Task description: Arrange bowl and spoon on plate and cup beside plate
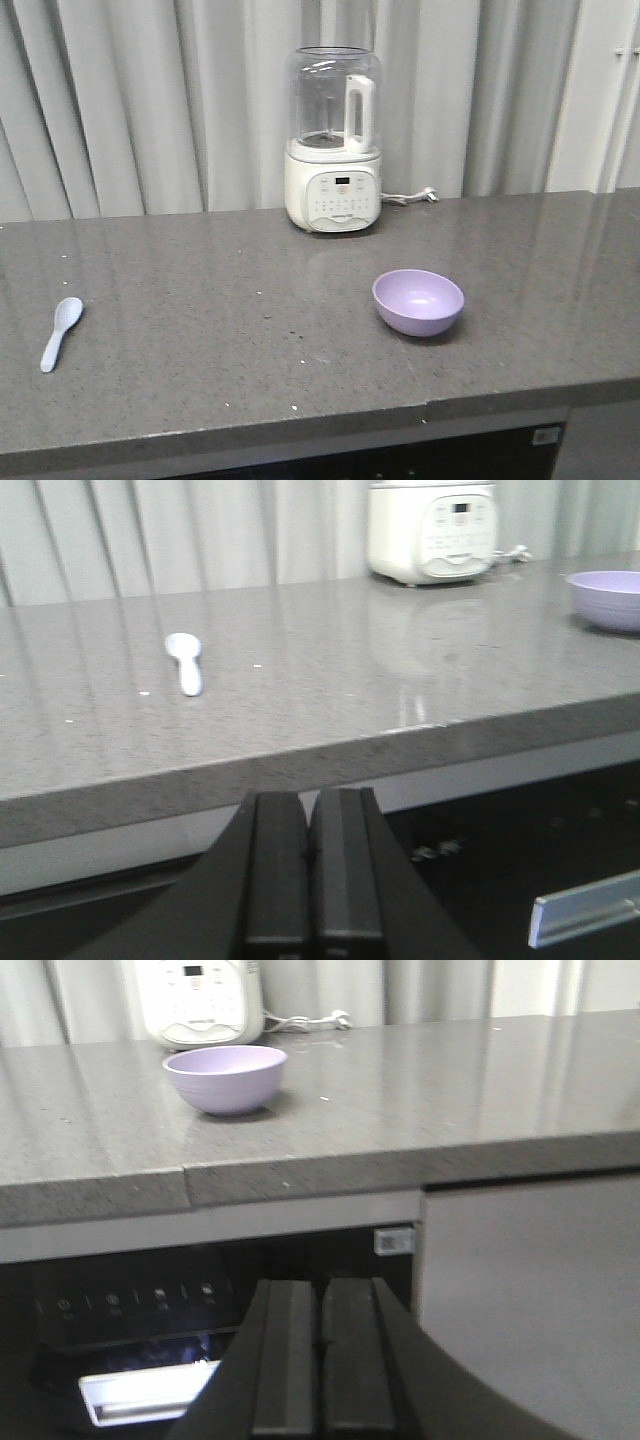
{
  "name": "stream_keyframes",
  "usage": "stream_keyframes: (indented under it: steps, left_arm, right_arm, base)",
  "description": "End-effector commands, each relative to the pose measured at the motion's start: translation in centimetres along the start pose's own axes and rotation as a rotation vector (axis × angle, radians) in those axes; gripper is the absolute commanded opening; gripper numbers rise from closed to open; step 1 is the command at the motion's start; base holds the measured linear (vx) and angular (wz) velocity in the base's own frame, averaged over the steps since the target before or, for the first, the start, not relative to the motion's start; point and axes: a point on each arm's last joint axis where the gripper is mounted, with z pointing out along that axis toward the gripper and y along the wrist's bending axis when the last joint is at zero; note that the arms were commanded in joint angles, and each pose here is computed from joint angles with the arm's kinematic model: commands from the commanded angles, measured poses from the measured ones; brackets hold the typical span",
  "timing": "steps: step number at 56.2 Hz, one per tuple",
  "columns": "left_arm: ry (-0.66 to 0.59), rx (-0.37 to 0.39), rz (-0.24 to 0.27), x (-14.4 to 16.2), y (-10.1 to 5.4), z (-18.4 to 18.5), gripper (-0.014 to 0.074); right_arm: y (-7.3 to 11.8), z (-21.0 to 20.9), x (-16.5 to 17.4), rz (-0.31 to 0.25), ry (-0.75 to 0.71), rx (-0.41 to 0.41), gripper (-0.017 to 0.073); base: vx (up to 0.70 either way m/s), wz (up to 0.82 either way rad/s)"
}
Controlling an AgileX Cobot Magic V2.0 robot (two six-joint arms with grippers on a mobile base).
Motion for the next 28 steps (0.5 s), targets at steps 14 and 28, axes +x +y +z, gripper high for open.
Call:
stream_keyframes:
  steps: [14, 28]
  left_arm:
    - [-0.121, 0.001, -0.005, -1.64, -0.02, -0.35, 0.0000]
    - [-0.121, 0.001, -0.005, -1.64, -0.02, -0.35, 0.0000]
  right_arm:
    - [-0.03, -0.04, -0.64, -0.012, -0.080, 0.005, -0.0006]
    - [-0.03, -0.04, -0.63, -0.012, -0.079, 0.005, -0.0006]
  base:
    - [0.30, 0.38]
    - [0.28, 0.25]
